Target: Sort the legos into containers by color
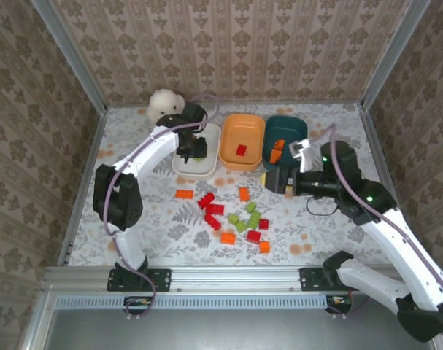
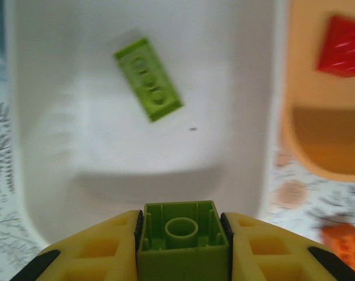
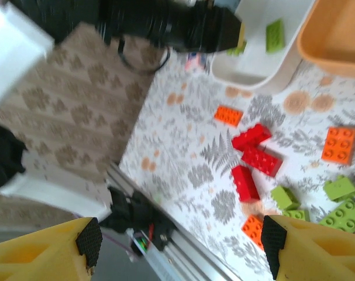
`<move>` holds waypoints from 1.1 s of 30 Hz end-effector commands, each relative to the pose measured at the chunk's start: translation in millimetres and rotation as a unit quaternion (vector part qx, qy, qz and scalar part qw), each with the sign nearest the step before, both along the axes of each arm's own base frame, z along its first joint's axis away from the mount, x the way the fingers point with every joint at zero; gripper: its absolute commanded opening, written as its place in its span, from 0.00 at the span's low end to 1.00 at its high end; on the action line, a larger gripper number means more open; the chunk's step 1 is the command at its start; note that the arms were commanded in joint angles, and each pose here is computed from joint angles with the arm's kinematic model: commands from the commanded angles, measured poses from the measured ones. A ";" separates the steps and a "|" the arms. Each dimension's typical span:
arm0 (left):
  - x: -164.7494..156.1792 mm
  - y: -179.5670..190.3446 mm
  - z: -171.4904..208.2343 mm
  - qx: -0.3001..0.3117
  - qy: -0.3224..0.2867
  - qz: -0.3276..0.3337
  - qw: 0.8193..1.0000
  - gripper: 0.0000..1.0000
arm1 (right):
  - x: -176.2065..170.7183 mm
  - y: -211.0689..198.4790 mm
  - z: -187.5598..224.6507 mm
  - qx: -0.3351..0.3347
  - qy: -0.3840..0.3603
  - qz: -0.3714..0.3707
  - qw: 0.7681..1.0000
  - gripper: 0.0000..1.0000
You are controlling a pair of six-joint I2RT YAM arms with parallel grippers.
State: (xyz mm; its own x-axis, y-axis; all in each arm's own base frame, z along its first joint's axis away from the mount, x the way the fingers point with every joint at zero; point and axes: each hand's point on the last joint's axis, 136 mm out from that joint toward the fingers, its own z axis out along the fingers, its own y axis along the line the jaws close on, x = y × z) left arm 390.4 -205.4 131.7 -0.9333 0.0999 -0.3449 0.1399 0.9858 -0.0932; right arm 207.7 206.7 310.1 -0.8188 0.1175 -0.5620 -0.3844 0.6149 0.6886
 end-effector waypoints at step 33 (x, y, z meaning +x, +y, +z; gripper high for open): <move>24.9 10.5 -11.7 0.054 0.028 -0.002 0.998 0.59 | 22.9 78.0 -54.5 -0.137 -0.025 0.084 0.987 0.75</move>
State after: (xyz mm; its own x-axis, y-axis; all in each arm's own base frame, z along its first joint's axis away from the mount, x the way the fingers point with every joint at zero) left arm 407.0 -185.7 64.6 -0.9709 0.1741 -0.1641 0.1655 0.9841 0.0652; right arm 221.8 279.5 242.9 -0.8287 -0.1668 -0.5343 -0.4793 0.7043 0.5237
